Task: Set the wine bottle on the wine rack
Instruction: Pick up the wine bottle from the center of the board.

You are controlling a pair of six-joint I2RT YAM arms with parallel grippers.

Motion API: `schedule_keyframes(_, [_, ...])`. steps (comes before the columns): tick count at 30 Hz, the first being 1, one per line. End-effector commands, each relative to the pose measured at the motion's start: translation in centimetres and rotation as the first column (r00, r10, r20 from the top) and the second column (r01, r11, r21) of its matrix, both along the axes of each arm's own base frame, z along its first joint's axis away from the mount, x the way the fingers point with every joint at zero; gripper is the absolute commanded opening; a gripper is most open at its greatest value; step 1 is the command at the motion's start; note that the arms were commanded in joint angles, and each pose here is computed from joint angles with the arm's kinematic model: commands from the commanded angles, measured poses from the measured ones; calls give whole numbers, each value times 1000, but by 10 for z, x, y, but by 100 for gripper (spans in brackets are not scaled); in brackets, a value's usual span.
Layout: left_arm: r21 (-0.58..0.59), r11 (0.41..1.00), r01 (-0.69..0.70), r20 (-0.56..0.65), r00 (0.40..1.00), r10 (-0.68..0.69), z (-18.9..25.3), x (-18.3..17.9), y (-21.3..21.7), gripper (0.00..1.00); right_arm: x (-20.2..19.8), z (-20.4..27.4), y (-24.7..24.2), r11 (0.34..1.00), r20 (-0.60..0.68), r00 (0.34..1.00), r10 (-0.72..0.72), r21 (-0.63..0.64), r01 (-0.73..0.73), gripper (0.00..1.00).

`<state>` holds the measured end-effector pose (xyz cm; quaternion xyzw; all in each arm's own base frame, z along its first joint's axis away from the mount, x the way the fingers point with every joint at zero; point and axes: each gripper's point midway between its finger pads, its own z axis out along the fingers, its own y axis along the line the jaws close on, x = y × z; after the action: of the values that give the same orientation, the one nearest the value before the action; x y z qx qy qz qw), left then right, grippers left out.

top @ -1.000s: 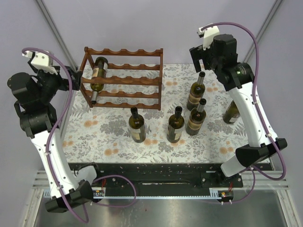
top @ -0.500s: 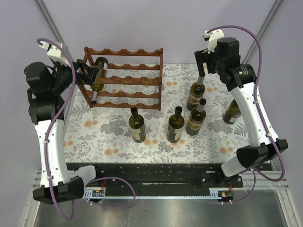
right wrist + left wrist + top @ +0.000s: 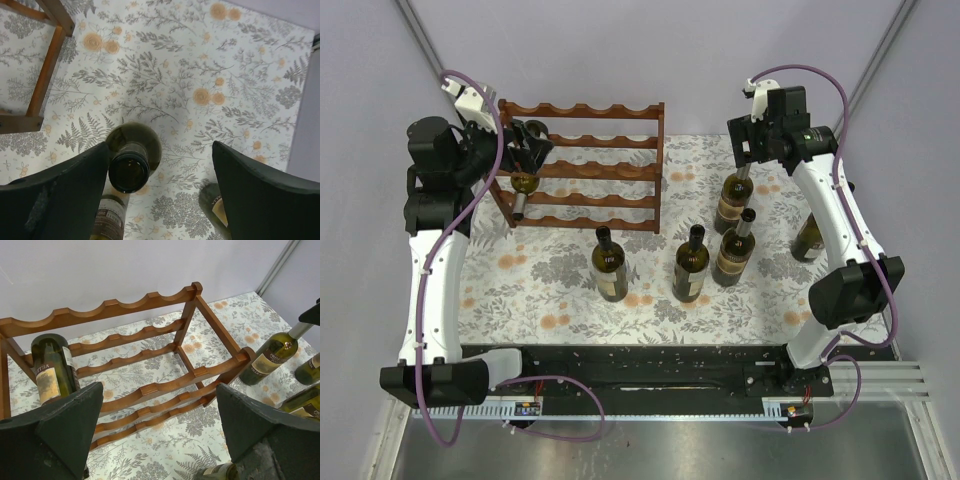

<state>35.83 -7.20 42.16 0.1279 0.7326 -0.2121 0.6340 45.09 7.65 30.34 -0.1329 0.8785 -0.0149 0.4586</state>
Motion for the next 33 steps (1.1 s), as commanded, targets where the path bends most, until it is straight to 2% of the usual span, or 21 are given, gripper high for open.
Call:
schedule_keyframes(1, [21, 1000, -4, 93, 996, 2, 26, 2, -4, 99, 2, -15, 13, 996, -44, 998, 44, 80, -41, 91])
schedule_keyframes(9, [38, 999, 3, 78, 997, -6, 16, 6, -8, 99, -1, -40, 19, 992, -107, 992, 71, 109, -59, 79])
schedule_keyframes(17, [60, 998, 5, 68, 998, -10, 7, 5, -10, 99, -5, -44, 20, 991, -115, 990, 80, 117, -67, 70])
schedule_keyframes(24, [73, 997, 3, 69, 998, -8, 4, 4, -10, 99, -6, -39, 21, 990, -102, 991, 90, 115, -79, 54])
schedule_keyframes(27, [76, 997, -1, 69, 998, -4, 4, 4, -9, 99, -7, -35, 20, 991, -94, 992, 90, 112, -79, 47])
schedule_keyframes(33, [77, 997, 15, 57, 998, -20, -1, 3, -18, 99, -4, -22, 19, 991, -66, 993, 96, 97, -89, 15])
